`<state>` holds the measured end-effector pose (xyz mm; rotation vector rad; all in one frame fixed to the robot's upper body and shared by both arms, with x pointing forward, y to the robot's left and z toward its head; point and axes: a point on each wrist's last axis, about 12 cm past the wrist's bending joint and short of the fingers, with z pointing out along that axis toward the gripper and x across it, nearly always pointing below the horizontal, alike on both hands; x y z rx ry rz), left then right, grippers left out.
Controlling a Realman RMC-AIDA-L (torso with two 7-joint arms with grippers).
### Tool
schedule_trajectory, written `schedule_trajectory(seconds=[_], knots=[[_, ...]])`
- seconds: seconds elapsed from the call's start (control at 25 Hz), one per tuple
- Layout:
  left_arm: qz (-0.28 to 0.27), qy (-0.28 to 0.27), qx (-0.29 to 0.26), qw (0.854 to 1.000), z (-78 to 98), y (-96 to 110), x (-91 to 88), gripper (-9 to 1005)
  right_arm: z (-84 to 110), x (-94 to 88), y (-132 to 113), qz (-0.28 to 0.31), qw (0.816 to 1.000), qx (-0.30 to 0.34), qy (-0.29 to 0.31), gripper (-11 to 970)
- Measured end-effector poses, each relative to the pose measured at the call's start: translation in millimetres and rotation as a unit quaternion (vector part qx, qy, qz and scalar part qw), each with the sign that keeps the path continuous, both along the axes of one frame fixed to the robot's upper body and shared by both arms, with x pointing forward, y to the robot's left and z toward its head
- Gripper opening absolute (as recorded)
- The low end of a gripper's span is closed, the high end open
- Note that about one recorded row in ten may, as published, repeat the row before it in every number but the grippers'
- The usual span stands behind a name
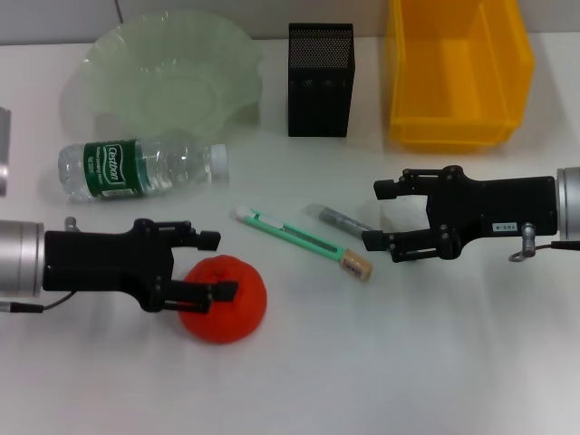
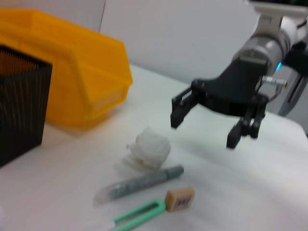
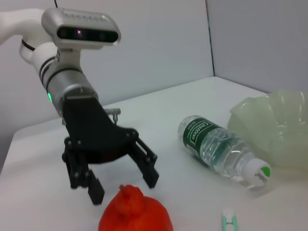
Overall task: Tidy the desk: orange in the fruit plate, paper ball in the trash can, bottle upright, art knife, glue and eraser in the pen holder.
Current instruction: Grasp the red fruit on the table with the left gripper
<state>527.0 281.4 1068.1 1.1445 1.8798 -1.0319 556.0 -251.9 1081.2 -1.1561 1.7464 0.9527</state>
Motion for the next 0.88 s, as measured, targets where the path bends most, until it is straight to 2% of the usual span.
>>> schedule_trajectory(seconds=[0.2,0.6,0.88], knots=[[0.007,0.000,0.028,1.000,-7.8,-2,1.9,805,-0.4,-0.3,1,0.000,1.000,0.001,0.001,786],[0.005,0.000,0.040,0.999,-10.2,-5,3.3,791,-1.0,-0.8,1,0.001,1.000,0.002,0.002,782],[-0.004,-0.002,0.041,0.999,-8.1,-7,5.3,489,-0.8,-0.7,1,0.000,1.000,0.002,0.002,780]])
